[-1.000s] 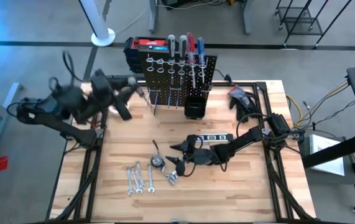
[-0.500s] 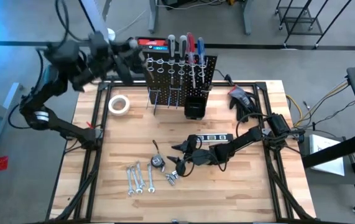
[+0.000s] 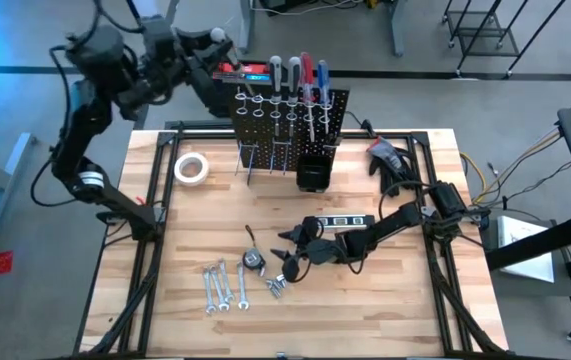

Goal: Hang tools onto peg board
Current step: Hang the gray screwdriver on the peg board, then hang the spirit level on the peg board

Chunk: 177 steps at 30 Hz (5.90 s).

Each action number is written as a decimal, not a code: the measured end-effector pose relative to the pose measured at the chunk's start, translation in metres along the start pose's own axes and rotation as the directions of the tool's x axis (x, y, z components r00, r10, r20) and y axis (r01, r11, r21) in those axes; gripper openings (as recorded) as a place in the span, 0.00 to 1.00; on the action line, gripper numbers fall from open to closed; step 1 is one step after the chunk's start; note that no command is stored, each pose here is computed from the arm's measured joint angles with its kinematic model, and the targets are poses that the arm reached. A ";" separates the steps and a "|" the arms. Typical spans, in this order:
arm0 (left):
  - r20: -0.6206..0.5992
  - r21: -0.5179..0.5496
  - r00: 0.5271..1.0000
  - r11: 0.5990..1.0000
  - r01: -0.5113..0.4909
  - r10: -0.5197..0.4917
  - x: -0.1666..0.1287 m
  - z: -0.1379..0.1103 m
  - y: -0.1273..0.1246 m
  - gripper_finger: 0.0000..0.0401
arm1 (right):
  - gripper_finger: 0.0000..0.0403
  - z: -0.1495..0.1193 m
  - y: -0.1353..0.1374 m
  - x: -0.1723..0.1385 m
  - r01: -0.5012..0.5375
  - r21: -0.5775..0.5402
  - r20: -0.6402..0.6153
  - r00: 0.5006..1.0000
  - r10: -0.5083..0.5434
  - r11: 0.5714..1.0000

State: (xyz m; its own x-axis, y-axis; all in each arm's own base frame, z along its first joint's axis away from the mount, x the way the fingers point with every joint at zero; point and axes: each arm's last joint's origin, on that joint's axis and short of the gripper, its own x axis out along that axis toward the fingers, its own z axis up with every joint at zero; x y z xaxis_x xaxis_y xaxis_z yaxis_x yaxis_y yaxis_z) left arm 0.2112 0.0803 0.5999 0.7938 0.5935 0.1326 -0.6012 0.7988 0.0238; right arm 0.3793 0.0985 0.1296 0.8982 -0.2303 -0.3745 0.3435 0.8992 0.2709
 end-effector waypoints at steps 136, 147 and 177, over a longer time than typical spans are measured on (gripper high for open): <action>-0.504 -0.266 0.819 0.952 0.154 -0.273 -0.111 -0.417 -0.123 0.67 | 0.40 -0.013 -0.156 -0.087 -0.079 -0.287 -0.685 0.713 -0.147 0.955; -0.521 -0.337 0.809 0.937 0.095 -0.270 -0.108 -0.437 -0.139 0.67 | 0.40 -0.016 -0.107 -0.114 0.036 -0.337 -0.548 0.805 -0.228 0.941; 0.046 -0.353 0.961 0.895 0.271 -0.273 -0.059 -0.414 -0.219 0.67 | 0.40 -0.041 0.040 -0.098 0.664 -0.331 0.448 0.736 -0.507 0.671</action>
State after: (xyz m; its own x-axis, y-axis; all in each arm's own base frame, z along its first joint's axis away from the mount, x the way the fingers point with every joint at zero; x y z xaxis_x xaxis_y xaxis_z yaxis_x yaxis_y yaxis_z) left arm 0.3339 -0.0892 0.1770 0.9225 0.3481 0.1669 -0.2908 0.9109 -0.2928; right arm 0.2941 0.1721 0.1404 0.6097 -0.7925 -0.0158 0.7358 0.5733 -0.3606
